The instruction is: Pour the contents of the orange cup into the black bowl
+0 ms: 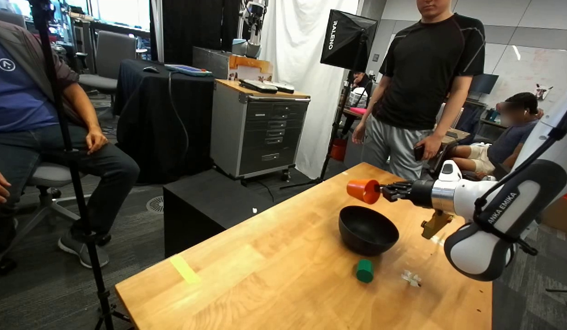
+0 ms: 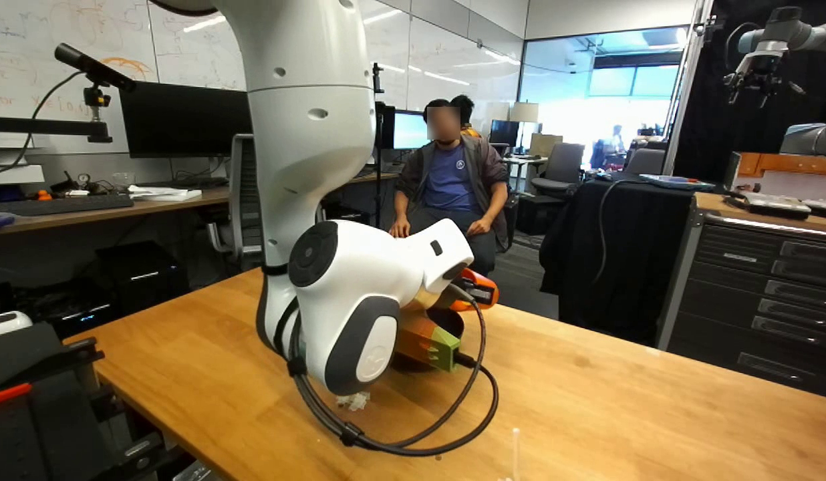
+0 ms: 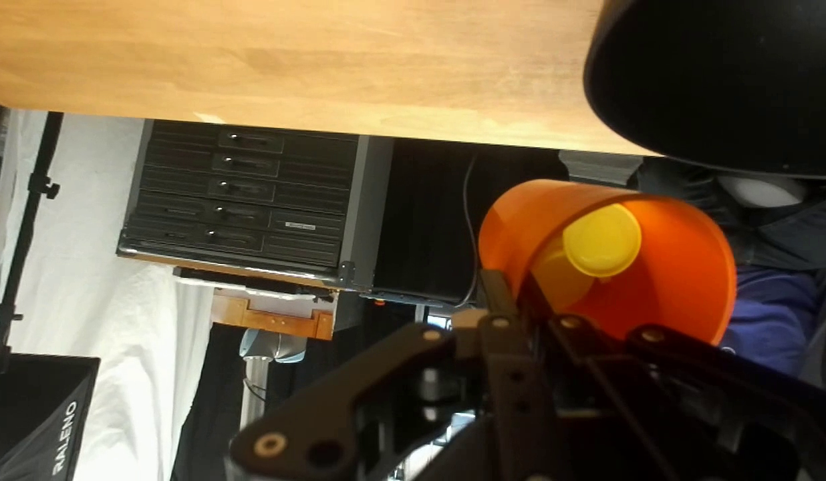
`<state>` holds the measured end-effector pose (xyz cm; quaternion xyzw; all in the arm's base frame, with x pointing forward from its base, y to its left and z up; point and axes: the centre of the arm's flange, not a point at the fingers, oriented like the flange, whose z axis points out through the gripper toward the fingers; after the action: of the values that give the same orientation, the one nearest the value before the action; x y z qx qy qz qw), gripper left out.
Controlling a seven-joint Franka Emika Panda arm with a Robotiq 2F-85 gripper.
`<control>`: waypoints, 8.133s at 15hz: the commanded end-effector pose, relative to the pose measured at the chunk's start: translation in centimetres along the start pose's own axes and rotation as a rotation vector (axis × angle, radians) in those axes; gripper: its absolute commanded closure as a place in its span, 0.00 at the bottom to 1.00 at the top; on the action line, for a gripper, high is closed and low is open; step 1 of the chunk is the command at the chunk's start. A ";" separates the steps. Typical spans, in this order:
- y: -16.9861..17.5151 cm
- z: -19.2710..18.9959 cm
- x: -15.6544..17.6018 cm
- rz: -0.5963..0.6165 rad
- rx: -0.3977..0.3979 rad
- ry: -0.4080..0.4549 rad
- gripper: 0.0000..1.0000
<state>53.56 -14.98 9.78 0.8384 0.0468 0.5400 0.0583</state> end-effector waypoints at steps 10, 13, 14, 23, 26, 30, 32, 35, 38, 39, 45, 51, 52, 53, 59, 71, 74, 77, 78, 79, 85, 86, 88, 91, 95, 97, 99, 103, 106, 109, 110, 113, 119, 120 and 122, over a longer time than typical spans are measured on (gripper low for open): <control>0.2 -5.4 -2.8 -0.066 0.146 0.143 0.95; 0.0 -5.6 -2.6 -0.063 0.159 0.184 0.94; 0.1 -5.7 -2.9 -0.067 0.157 0.189 0.94; 0.0 -4.9 -7.2 -0.155 0.172 0.239 0.94; -0.7 -4.4 -7.3 -0.167 0.193 0.301 0.94; -1.2 -3.5 -7.1 -0.177 0.203 0.378 0.94; -1.3 -2.9 -7.1 -0.184 0.209 0.418 0.94; -1.5 -2.2 -7.1 -0.196 0.216 0.469 0.94; -1.5 -1.6 -7.3 -0.215 0.220 0.511 0.94; -1.4 -1.4 -7.3 -0.225 0.223 0.524 0.94; 0.0 -0.7 -7.4 -0.286 0.222 0.602 0.94; 2.2 -1.0 -6.6 -0.336 0.201 0.669 0.94; 2.5 -1.0 -6.8 -0.347 0.202 0.673 0.94; 2.6 -1.1 -6.9 -0.355 0.202 0.677 0.94; 3.2 -1.3 -7.5 -0.404 0.213 0.715 0.94; 3.4 -1.0 -6.7 -0.472 0.216 0.815 0.94; 3.4 -0.9 -6.6 -0.488 0.215 0.829 0.95; 3.5 -0.7 -6.5 -0.500 0.206 0.837 0.95; 3.6 -0.6 -6.4 -0.503 0.203 0.841 0.95; 3.6 -0.6 -6.3 -0.506 0.200 0.843 0.95; 3.5 -0.7 -5.6 -0.504 0.179 0.833 0.96; 3.5 -0.8 -5.5 -0.500 0.173 0.821 0.96; 3.4 -1.2 -5.1 -0.483 0.153 0.786 0.96; 3.2 -2.0 -4.4 -0.421 0.131 0.726 0.96; 2.8 -2.8 -3.8 -0.349 0.130 0.692 0.96; 2.5 -3.3 -3.5 -0.323 0.133 0.675 0.96; 2.2 -3.9 -3.1 -0.298 0.139 0.659 0.96; 1.8 -5.1 -2.7 -0.252 0.152 0.634 0.96; 1.4 -5.9 -2.4 -0.221 0.164 0.620 0.96; 1.0 -6.9 -1.9 -0.182 0.169 0.594 0.96; 0.8 -7.4 -1.6 -0.165 0.166 0.575 0.96; 0.3 -8.9 -0.1 -0.094 0.161 0.505 0.96; -0.9 -11.5 4.1 0.037 0.160 0.419 0.96; -1.2 -11.9 4.7 0.051 0.161 0.405 0.96; -1.6 -12.7 6.1 0.078 0.158 0.371 0.96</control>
<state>45.92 -13.08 16.17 0.7159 0.0837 0.6921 -0.0382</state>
